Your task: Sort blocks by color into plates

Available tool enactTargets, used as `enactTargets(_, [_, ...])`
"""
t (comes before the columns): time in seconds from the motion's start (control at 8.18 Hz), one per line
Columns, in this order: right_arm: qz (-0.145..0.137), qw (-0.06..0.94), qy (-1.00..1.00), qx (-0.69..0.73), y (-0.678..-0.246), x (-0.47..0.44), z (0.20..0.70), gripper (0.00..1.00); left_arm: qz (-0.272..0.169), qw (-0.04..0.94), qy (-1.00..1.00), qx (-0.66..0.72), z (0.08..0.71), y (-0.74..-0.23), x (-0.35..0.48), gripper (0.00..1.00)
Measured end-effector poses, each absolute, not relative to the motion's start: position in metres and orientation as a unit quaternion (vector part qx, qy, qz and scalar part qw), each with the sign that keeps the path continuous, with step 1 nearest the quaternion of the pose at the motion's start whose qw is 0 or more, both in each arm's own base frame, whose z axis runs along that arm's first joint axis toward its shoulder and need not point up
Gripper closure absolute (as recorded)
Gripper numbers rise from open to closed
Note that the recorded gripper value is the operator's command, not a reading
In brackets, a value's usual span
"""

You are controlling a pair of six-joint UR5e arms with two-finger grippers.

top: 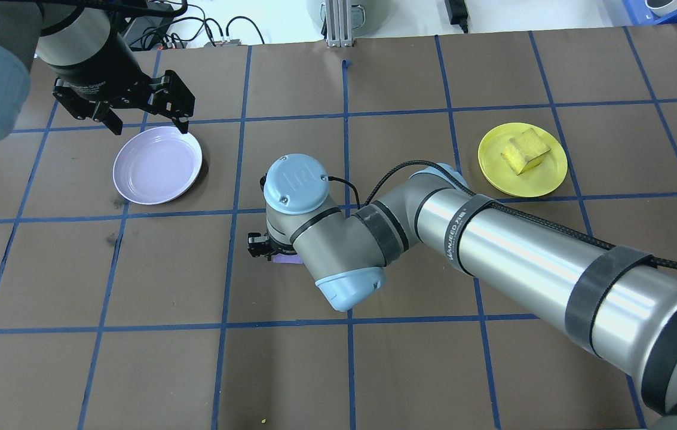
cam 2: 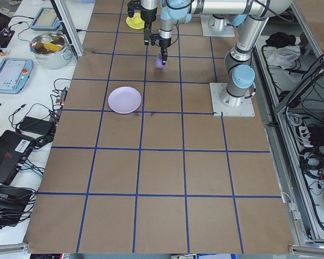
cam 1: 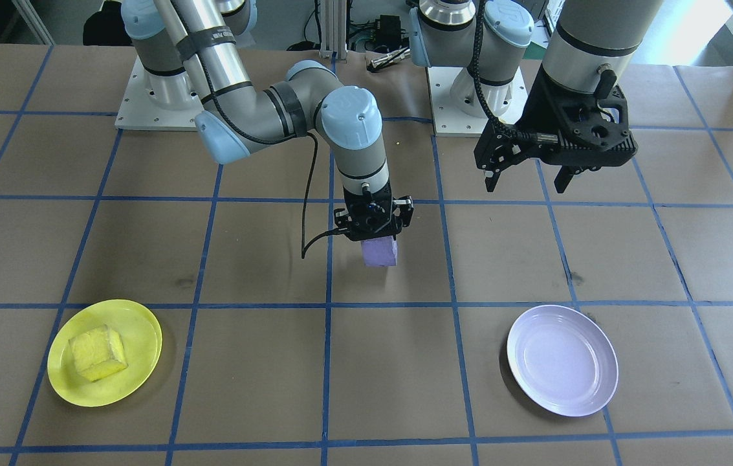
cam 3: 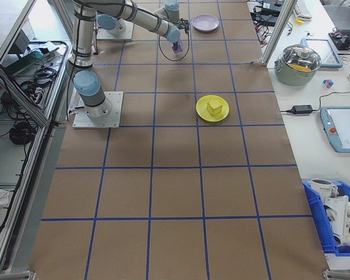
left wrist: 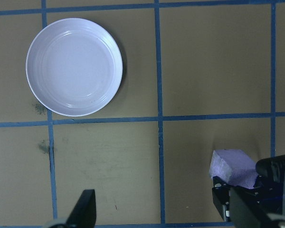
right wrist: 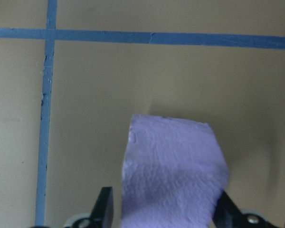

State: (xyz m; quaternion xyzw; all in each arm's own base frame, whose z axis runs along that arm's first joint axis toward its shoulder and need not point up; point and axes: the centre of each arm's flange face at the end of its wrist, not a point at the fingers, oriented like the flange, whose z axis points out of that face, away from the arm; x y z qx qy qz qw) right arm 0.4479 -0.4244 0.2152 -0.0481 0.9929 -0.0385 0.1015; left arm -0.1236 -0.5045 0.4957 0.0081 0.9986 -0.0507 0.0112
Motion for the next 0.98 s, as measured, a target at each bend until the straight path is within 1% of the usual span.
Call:
enactTargets(0.12, [-0.041,0.099,0.993,-0.049,-0.422,0.450,0.216,0.00,-0.050,0.012,0.999,0.007,0.495,-0.505,-0.124,0.00])
enactTargets(0.37, [-0.047,0.094,0.993,-0.043,-0.427,0.439,0.237,0.00,-0.049,0.009,0.999,0.003,0.494,-0.506,-0.125,0.00])
enactTargets(0.49, [-0.037,0.082,0.996,-0.029,-0.433,0.418,0.255,0.00,-0.049,0.003,0.999,-0.004,0.493,-0.507,-0.131,0.00])
enactTargets(0.73, [-0.003,0.054,0.998,-0.015,-0.447,0.344,0.309,0.00,-0.045,-0.028,0.998,-0.037,0.490,-0.506,-0.162,0.00])
enactTargets(0.98, [0.028,0.041,0.999,-0.018,-0.449,0.261,0.362,0.00,-0.029,-0.040,0.995,-0.086,0.472,-0.503,-0.204,0.00])
